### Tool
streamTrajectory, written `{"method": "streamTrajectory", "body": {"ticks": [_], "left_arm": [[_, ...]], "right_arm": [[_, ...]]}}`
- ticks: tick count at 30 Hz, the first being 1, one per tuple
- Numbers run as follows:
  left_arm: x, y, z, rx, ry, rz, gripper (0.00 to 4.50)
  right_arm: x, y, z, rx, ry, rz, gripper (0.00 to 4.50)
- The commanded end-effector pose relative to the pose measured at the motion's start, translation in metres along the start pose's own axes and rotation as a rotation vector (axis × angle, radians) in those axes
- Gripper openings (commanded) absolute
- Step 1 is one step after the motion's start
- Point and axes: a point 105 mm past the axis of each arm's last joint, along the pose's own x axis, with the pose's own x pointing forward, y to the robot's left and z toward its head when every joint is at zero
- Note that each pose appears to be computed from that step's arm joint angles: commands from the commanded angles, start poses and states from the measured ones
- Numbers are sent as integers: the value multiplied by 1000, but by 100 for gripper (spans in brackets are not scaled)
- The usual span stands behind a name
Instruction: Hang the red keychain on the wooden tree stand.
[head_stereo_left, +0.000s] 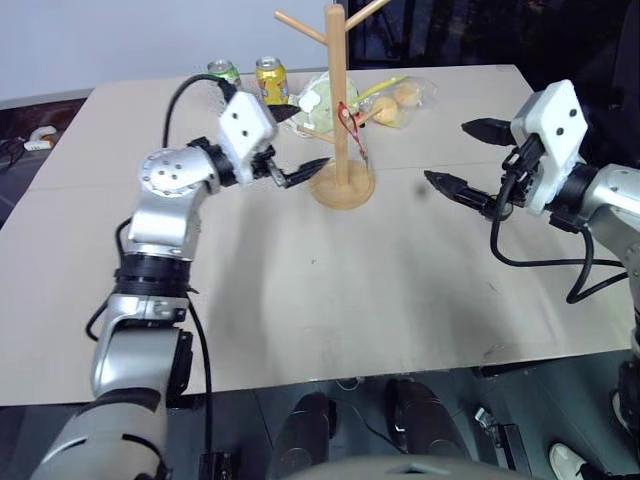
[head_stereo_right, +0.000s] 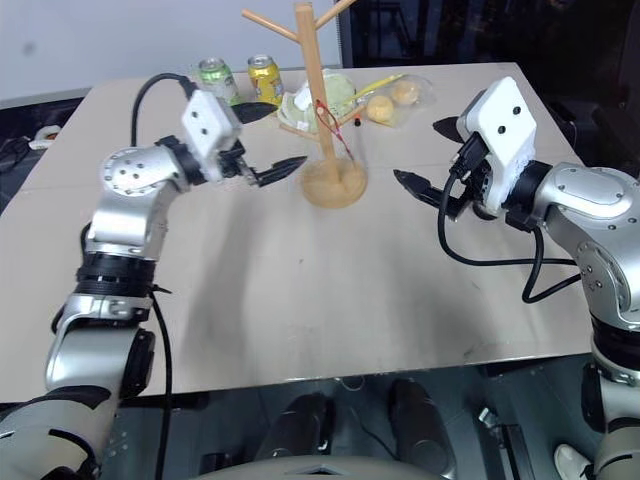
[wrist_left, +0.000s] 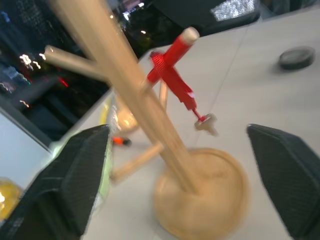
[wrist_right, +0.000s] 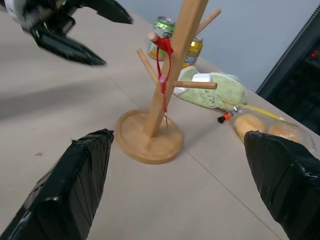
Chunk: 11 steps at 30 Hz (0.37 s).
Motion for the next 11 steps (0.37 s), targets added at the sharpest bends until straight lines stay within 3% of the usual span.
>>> {"method": "streamTrajectory", "body": {"ticks": [1,5,11], "left_arm": [[-35,2,9,-117,45,-79,447],[-53,15,6,-169,133,-61,447],[-73,32,4,-215,158,15,447]], "right_arm": [[-9,-4,13,-58,-22,38,450],[-17,-3,12,-68,12,106,450],[-29,-6,7,-78,65,145,450]]}}
